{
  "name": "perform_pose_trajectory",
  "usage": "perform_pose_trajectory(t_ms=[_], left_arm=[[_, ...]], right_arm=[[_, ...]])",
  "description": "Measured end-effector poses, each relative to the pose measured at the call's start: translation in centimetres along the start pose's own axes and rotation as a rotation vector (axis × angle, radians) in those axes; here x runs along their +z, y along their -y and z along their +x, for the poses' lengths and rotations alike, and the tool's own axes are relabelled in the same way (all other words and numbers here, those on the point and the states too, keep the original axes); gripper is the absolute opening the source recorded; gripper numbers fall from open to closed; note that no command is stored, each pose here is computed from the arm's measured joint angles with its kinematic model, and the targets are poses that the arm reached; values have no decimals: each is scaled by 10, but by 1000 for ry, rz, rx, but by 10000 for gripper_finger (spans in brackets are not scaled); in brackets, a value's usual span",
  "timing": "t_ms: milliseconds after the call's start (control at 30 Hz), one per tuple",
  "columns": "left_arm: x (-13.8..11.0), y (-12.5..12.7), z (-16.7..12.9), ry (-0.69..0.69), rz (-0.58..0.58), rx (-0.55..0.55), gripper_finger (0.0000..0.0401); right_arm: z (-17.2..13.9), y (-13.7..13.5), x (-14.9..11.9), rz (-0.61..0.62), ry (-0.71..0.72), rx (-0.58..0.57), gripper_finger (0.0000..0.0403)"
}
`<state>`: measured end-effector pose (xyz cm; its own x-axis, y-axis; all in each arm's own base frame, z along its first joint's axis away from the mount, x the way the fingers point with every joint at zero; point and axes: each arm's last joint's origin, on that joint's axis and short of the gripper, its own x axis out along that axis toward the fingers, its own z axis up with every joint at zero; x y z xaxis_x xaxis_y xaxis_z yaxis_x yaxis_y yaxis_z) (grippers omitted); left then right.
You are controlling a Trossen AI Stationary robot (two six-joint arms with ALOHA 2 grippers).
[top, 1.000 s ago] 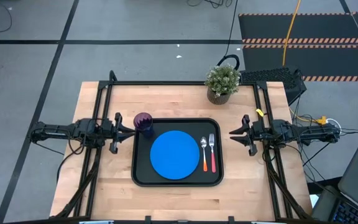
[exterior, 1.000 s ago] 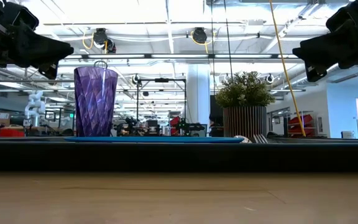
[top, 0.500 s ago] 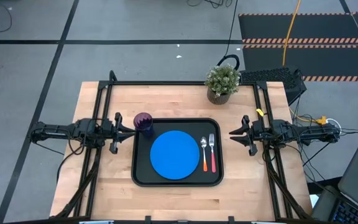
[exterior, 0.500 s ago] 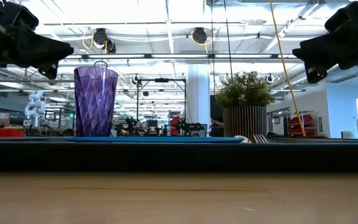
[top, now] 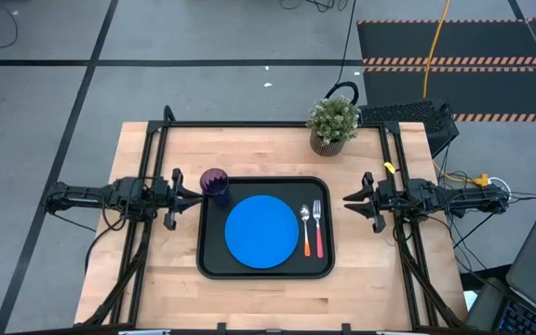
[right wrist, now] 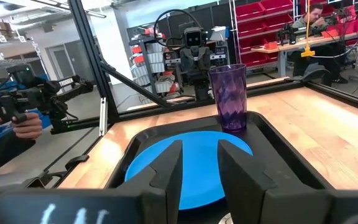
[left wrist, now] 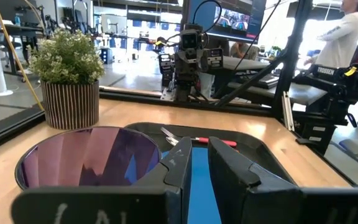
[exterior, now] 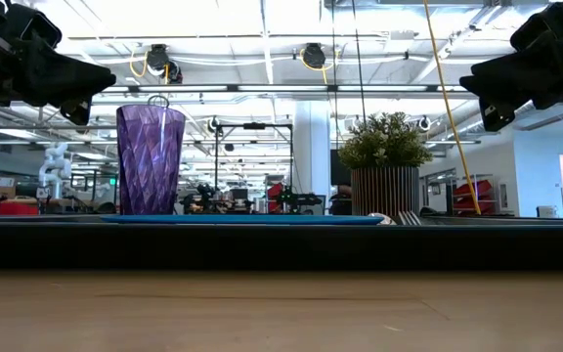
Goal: Pick and place plate/cup/fork/spoon on tray
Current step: Return to Home Position, then adjust the black serving tray
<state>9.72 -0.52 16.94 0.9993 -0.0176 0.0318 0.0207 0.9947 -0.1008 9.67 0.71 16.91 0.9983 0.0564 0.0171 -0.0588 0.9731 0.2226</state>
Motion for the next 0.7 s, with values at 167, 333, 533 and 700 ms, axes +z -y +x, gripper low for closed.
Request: perform_pose_trajectory(t_ms=[167, 333, 533, 700], left_arm=[[0, 0, 0, 0, 0, 0, 56], [0, 0, 0, 0, -20, -3, 56], [0, 1, 0, -4, -102, -24, 56], [0, 1, 0, -10, -149, -37, 56]], right_arm=[[0, 0, 0, 3, 1, 0, 93], [0, 0, 0, 62, 2, 1, 93], [0, 0, 0, 138, -4, -2, 93], [3, 1, -3, 142, -42, -14, 93]])
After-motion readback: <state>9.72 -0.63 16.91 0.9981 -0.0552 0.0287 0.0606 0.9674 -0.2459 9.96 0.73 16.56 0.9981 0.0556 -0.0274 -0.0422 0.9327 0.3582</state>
